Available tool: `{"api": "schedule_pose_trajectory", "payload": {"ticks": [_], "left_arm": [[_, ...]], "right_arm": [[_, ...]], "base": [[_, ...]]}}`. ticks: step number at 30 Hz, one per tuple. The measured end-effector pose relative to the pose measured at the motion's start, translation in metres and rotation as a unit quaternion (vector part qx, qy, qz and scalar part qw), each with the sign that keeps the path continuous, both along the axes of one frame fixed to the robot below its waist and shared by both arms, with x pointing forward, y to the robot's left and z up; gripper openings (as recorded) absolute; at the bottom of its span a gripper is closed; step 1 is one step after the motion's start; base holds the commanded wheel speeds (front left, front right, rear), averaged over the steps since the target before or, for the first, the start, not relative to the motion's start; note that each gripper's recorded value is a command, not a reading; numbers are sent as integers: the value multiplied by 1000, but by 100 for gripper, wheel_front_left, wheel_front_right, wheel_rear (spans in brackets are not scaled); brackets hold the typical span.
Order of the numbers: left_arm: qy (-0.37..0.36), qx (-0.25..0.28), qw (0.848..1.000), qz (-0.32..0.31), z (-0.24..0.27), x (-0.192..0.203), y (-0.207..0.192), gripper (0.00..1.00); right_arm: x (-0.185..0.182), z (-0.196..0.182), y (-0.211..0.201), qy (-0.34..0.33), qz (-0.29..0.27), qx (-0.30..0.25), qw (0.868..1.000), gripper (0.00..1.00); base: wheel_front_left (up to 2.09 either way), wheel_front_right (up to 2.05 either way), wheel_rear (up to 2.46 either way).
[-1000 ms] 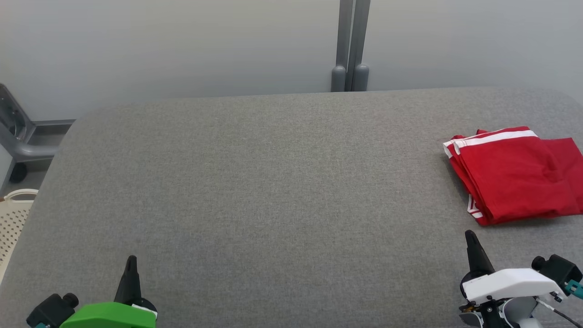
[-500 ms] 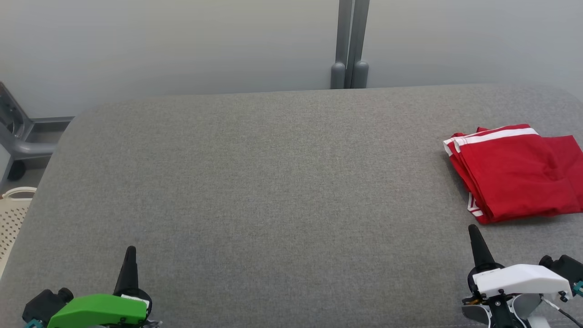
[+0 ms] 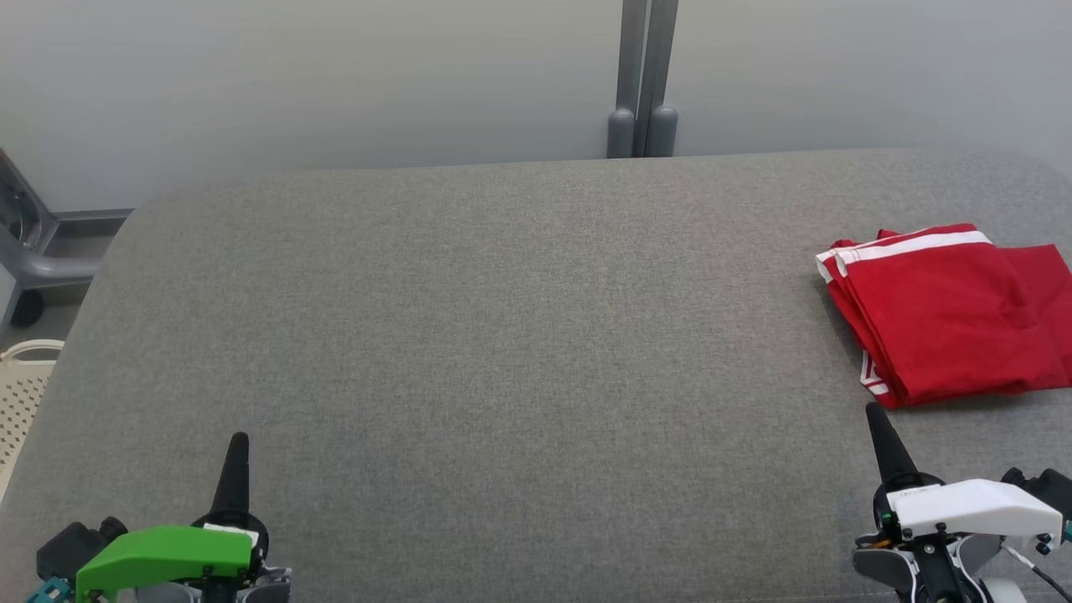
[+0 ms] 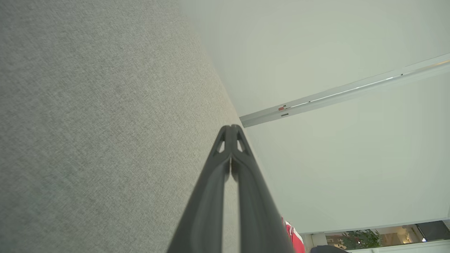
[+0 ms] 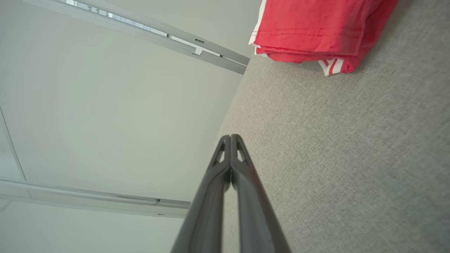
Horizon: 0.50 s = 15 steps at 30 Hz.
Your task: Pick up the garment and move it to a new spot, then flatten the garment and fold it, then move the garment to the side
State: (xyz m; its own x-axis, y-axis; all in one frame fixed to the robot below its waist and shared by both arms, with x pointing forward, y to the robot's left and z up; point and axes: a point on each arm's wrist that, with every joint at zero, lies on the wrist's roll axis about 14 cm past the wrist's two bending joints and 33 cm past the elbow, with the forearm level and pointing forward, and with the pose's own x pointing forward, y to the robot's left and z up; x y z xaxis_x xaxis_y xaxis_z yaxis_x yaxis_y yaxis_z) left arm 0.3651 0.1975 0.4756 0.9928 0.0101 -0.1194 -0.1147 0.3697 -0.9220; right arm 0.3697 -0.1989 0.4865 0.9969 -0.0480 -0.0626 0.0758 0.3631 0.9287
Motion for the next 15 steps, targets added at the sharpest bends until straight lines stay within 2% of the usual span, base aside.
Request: {"api": "schedule_pose_trajectory", "payload": {"ticks": [15], "left_arm": [[-15,-65,998,-2,9,8,-1,0]], "right_arm": [[2,7,-2,-12,-2,63,998,0]], "base": [[0,0,0]]}}
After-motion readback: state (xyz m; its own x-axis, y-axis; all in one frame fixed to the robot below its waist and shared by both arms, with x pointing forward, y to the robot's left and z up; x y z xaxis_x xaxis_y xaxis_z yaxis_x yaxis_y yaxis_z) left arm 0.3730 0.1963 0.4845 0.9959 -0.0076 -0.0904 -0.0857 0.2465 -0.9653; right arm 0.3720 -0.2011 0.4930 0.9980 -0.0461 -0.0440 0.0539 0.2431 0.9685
